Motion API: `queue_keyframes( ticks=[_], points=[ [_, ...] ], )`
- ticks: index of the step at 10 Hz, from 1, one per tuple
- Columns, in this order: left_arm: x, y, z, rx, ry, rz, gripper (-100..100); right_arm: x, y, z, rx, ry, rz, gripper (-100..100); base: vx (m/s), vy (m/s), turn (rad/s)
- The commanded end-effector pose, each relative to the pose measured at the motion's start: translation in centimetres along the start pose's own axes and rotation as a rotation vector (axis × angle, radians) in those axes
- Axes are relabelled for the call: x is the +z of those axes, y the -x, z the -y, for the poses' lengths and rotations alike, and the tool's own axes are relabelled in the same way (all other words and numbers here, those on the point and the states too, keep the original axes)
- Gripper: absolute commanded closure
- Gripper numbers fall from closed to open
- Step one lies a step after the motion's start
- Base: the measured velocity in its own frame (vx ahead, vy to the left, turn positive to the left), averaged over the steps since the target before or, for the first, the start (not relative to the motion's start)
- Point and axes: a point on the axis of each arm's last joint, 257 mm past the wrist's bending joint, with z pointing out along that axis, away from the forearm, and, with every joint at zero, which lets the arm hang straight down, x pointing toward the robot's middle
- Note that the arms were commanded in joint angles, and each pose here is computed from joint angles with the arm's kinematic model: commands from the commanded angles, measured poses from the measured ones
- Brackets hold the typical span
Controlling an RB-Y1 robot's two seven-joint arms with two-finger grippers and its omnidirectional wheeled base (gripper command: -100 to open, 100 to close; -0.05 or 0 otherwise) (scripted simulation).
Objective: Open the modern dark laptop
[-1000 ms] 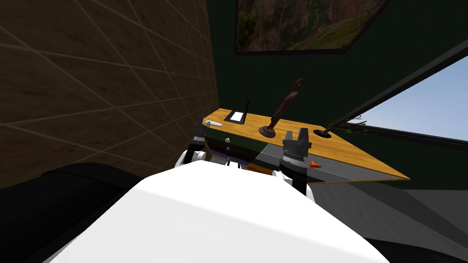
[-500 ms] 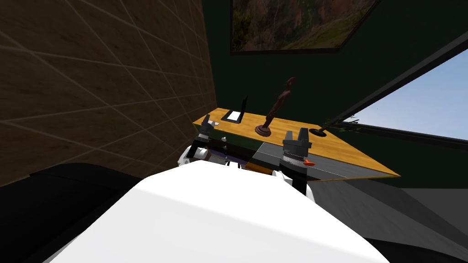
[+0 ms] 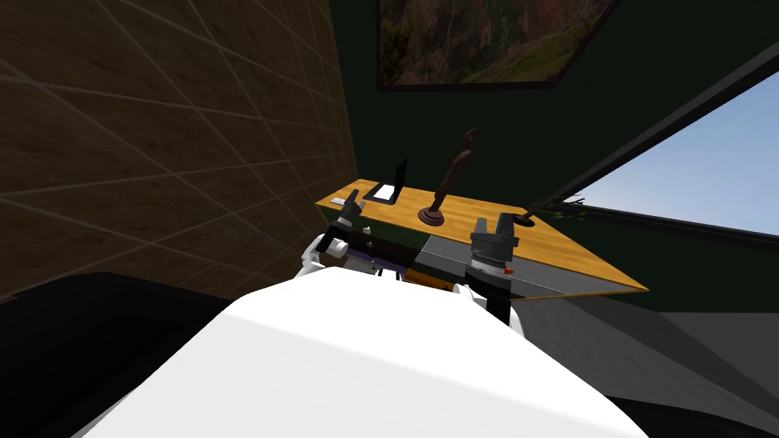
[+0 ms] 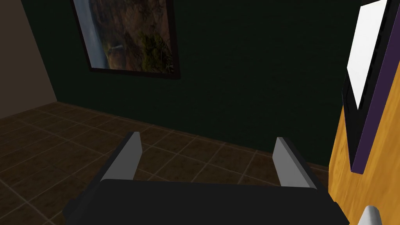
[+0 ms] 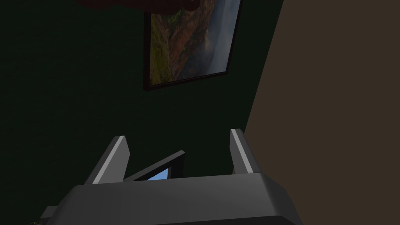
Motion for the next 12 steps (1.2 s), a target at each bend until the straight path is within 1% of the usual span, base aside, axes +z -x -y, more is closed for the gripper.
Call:
queue_keyframes(
  ticks=[1,2,3,5,6,7,9,10,11,12],
  points=[
    [1.7,-1.1,-0.8,-0.001,0.023,-0.052,-100,0.0,0.0,0.0,0.000,0.000,0.000,0,-0.015,-0.083,0.000],
    [2.3,-1.4,-1.7,0.001,0.049,-0.079,-100,0.0,0.0,0.0,0.000,0.000,0.000,0,-0.022,-0.102,-0.001],
    [2.5,-1.5,-1.5,0.002,0.042,-0.082,-100,0.0,0.0,0.0,0.000,0.000,0.000,0,-0.013,-0.084,0.001],
    [3.9,-2.0,-3.1,0.011,0.091,-0.131,-100,0.0,0.0,0.0,0.000,0.000,0.000,0,-0.016,-0.094,0.001],
    [4.2,-2.0,-2.8,0.019,0.083,-0.137,-100,0.0,0.0,0.0,0.000,0.000,0.000,0,-0.003,-0.088,0.004],
    [5.1,-2.0,-3.4,0.032,0.106,-0.162,-100,0.0,0.0,0.0,0.000,0.000,0.000,0,0.005,-0.090,-0.001],
    [6.2,-1.8,-5.2,0.051,0.166,-0.195,-100,0.0,0.0,0.0,0.000,0.000,0.000,0,0.008,-0.132,0.001],
    [6.8,-1.8,-4.6,0.065,0.153,-0.203,-100,0.0,0.0,0.0,0.000,0.000,0.000,0,-0.015,-0.106,0.003],
    [7.6,-1.4,-5.2,0.086,0.178,-0.219,-100,0.0,0.0,0.0,0.000,0.000,0.000,0,-0.029,-0.082,-0.002],
    [8.0,-0.9,-6.1,0.101,0.213,-0.228,-100,0.0,0.0,0.0,0.000,0.000,0.000,0,-0.020,-0.117,-0.002]
  ],
)
